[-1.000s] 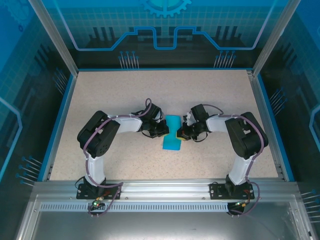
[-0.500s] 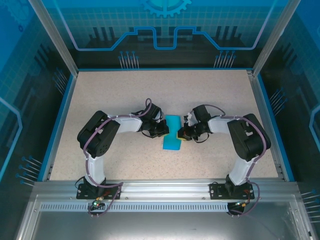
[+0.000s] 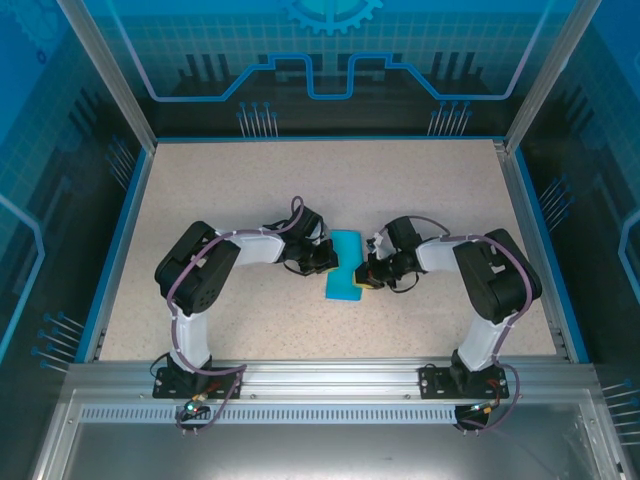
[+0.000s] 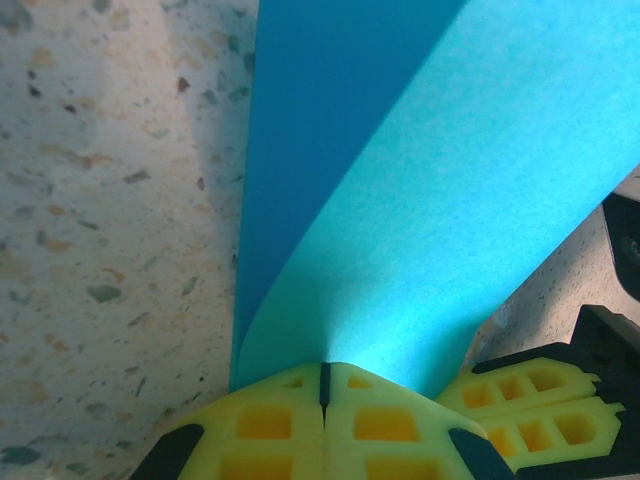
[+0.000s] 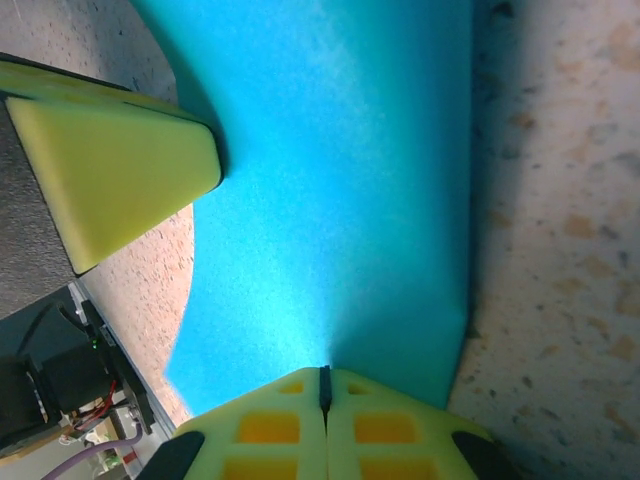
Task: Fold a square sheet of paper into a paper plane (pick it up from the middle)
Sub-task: Fold the square sheet of paper in half at the center of the table.
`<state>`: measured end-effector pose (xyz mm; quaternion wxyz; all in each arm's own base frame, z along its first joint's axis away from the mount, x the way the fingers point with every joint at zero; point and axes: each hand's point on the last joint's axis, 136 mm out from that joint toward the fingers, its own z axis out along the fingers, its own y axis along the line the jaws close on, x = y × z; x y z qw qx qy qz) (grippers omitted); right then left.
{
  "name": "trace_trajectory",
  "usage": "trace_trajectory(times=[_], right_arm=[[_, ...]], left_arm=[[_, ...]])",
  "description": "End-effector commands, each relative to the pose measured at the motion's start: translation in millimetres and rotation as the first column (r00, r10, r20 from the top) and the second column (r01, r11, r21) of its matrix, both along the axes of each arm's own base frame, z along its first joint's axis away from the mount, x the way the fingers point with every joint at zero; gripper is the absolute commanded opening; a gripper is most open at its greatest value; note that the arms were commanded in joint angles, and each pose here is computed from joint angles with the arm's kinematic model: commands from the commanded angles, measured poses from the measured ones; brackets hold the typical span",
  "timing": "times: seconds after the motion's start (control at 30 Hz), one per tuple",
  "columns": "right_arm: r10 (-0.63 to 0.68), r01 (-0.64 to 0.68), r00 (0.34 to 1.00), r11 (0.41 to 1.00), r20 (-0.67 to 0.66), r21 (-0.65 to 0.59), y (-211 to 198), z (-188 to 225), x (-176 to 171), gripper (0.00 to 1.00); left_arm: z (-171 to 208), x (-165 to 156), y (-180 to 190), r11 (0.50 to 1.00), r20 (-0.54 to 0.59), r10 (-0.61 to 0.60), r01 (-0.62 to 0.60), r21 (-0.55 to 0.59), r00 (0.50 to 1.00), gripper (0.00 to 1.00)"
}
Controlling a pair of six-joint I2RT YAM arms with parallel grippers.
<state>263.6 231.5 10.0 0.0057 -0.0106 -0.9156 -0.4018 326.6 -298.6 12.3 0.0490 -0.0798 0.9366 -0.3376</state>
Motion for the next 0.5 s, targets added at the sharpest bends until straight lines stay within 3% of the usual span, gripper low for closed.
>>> trace_trajectory(times=[0.0, 0.3, 0.47], right_arm=[[0.019, -0.021, 0.999, 0.999, -0.045, -0.040, -7, -18, -12, 0.04], [0.038, -0.041, 0.999, 0.997, 0.036, 0.072, 6, 24, -11, 0.05], [0.046, -0.048, 0.999, 0.997, 0.027, 0.062, 7, 20, -21, 0.06]], left_arm=[[-48, -23, 27, 0.987, -0.103, 0.017, 0.000, 0.163, 0.995, 0.00], [-49, -23, 28, 0.986, -0.104, 0.018, -0.001, 0.167, 0.994, 0.00], [-49, -23, 28, 0.986, -0.105, 0.014, 0.003, 0.167, 0.994, 0.00]])
